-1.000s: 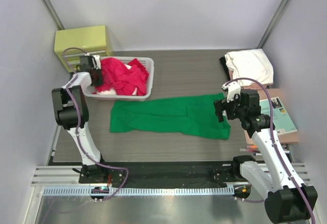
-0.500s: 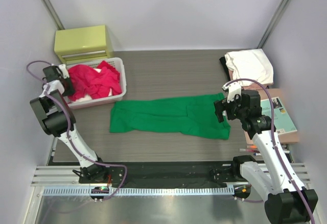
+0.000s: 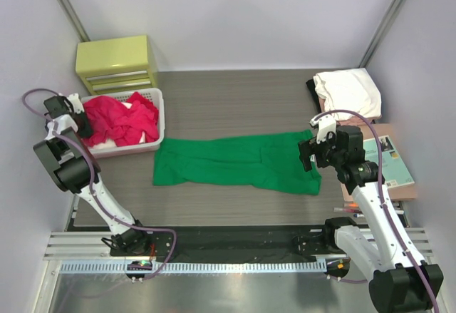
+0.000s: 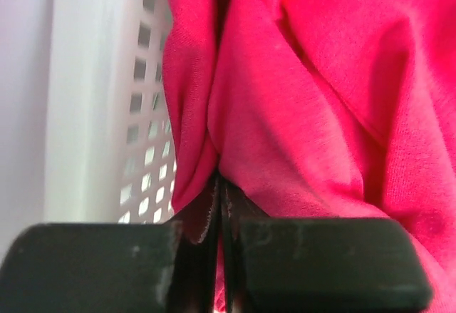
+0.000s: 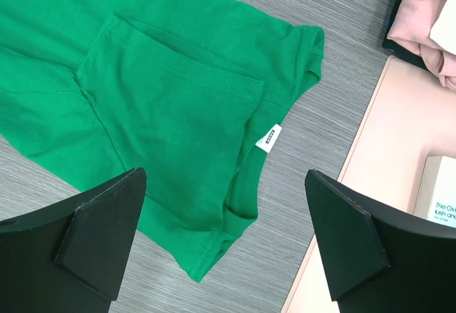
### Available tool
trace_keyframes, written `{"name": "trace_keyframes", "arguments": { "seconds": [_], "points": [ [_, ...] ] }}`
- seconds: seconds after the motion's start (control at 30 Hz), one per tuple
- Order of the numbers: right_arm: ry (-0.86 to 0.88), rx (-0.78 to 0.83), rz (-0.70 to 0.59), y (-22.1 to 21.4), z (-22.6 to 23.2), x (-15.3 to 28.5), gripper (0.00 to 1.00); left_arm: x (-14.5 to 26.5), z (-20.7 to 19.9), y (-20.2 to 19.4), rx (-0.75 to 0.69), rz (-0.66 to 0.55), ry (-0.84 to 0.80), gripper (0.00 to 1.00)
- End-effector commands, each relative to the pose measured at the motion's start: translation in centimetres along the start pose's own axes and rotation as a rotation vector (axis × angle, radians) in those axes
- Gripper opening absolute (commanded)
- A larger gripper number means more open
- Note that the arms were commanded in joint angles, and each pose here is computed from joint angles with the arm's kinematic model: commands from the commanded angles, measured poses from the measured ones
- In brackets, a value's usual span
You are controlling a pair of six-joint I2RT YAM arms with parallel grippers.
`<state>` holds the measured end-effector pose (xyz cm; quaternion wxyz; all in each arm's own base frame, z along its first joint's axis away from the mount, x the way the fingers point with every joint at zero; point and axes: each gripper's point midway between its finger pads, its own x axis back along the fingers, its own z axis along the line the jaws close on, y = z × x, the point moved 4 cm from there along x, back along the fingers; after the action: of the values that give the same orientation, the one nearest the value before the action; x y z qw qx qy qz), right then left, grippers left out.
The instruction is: Fold and stack the t-shirts
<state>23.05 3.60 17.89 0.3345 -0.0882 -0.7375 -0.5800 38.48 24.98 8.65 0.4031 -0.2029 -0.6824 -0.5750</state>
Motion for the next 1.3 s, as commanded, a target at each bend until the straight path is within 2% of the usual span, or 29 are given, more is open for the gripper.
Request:
{"name": "trace_keyframes", "arguments": {
  "seconds": [0.0, 0.1, 0.17, 0.2, 0.4, 0.57, 0.7, 0.8, 0.83, 0.87, 0.9, 0.93, 1.03, 1.13, 1.27],
  "points": [
    [0.001, 0.014, -0.030, 0.6, -0.1, 0.2, 1.00, 0.3, 0.2, 3.1, 0.008, -0.083, -0.041, 0.17],
    [0.004, 0.016, -0.031, 0.6, -0.1, 0.2, 1.00, 1.4, -0.8, 3.9, 0.013, -0.129, -0.100, 0.45],
    [0.005, 0.017, -0.031, 0.6, 0.0, 0.2, 1.00, 3.7, -1.9, 5.3, -0.014, -0.201, -0.134, 0.51],
    [0.008, 0.016, -0.027, 0.5, 0.0, 0.1, 1.00, 4.2, -2.6, 4.8, -0.022, -0.204, -0.150, 0.55],
    [0.012, 0.015, -0.035, 0.7, 0.0, 0.2, 1.00, 12.9, -5.9, 6.2, -0.116, -0.383, -0.181, 0.63],
    [0.019, 0.018, -0.054, 0.8, 0.2, 0.5, 1.00, 18.6, -8.6, 4.6, -0.160, -0.458, -0.258, 0.72],
    [0.025, 0.019, -0.063, 1.0, 0.3, 0.6, 1.00, 20.9, -12.1, 1.0, -0.185, -0.391, -0.380, 0.75],
    [0.027, 0.022, -0.059, 1.0, 0.3, 0.5, 1.00, 20.8, -15.9, -2.3, -0.287, -0.276, -0.445, 0.75],
    [0.032, 0.023, -0.059, 1.2, 0.3, 0.4, 0.99, 20.7, -17.9, -3.3, -0.334, -0.238, -0.487, 0.75],
    [0.036, 0.031, -0.057, 1.2, 0.3, 0.3, 0.85, 20.3, -18.7, -4.6, -0.349, -0.201, -0.506, 0.52],
    [0.038, 0.029, -0.052, 1.3, 0.2, 0.3, 0.26, 20.0, -19.3, -5.2, -0.362, -0.180, -0.510, 0.27],
    [0.041, 0.019, -0.040, 1.8, 0.1, -0.1, 0.01, 19.9, -20.7, -5.8, -0.396, -0.160, -0.531, 0.00],
    [0.089, 0.022, 0.000, 2.8, 0.2, -0.2, 0.01, 19.4, -23.5, -7.8, -0.506, -0.096, -0.578, 0.00],
    [0.089, 0.028, 0.039, 2.9, -0.2, -1.1, 0.01, 18.9, -26.2, -9.6, -0.630, -0.046, -0.555, 0.00],
    [0.114, 0.025, 0.110, 2.6, -0.5, -2.6, 0.01, 18.5, -29.2, -10.5, -0.695, -0.018, -0.555, 0.00]
  ]
}}
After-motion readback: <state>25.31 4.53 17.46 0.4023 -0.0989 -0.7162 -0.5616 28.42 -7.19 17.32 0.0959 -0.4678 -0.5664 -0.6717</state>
